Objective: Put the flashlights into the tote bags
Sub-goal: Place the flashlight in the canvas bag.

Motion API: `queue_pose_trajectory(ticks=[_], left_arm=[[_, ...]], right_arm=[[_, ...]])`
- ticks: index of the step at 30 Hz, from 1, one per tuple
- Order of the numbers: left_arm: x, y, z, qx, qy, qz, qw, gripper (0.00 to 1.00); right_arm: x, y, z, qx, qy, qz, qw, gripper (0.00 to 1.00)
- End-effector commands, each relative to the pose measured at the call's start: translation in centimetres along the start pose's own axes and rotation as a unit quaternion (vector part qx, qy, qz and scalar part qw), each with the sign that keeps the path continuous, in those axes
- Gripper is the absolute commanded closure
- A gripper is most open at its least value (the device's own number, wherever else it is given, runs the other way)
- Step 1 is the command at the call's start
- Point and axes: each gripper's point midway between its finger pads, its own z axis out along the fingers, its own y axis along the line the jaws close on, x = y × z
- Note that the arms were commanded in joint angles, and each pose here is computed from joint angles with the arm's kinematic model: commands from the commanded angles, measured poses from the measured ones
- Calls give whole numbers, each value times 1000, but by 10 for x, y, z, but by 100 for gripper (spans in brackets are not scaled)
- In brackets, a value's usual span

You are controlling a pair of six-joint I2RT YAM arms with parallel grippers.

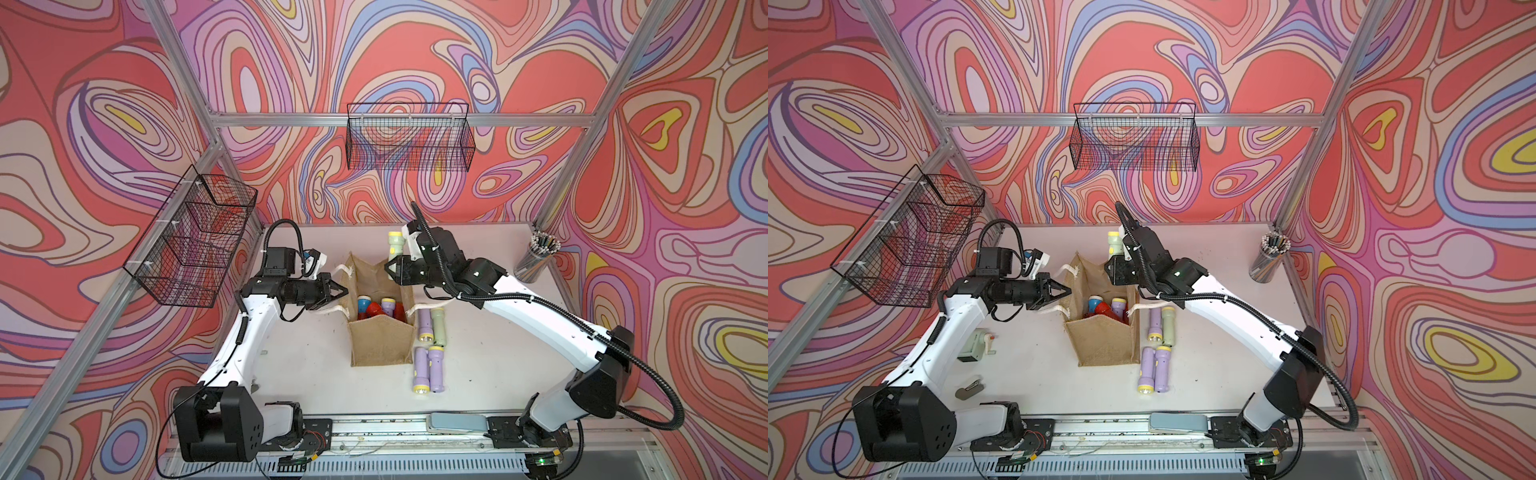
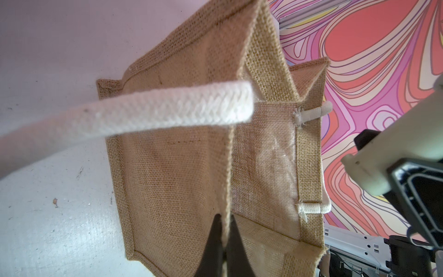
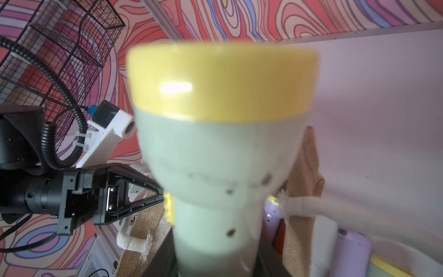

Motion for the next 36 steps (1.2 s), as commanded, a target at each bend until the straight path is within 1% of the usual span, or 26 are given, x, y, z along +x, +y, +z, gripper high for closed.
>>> queue_pose_trajectory(ticks=[1, 6, 8, 10, 13, 15, 18, 23, 29, 32, 36], left_arm=[[-7, -4, -5, -9, -16, 15, 1000, 98], [-8, -3, -5, -8, -15, 11, 1000, 99], [-8, -2, -5, -11, -17, 10, 1000, 99], [-8, -1, -6, -15, -19, 12, 1000, 98], [-8, -1, -6, -16, -21, 14, 1000, 99], [-8, -1, -6, -17, -20, 13, 1000, 98], [-7, 1, -5, -19, -18, 10, 1000, 99], [-7, 2, -5, -19, -19, 9, 1000, 99], [-7, 2, -5, -20, -22, 8, 1000, 99], [-8, 1, -5, -20, -23, 9, 999, 99], [-7, 1, -6, -19, -23, 10, 999, 99]], right_arm=[[3, 24, 15, -42, 10, -18, 999, 84], [36, 39, 48, -68, 66, -40, 995, 84], [56, 36, 66, -67, 101, -45, 992, 84], [70, 33, 76, -65, 130, -45, 988, 84], [90, 26, 85, -54, 163, -46, 984, 85], [96, 20, 86, -43, 171, -45, 983, 85], [111, 5, 89, -17, 193, -49, 980, 85], [142, -23, 97, 36, 246, -38, 968, 84], [163, -44, 102, 77, 273, -23, 959, 82], [166, -51, 107, 92, 271, -14, 958, 78], [174, -62, 115, 117, 281, -7, 953, 74]])
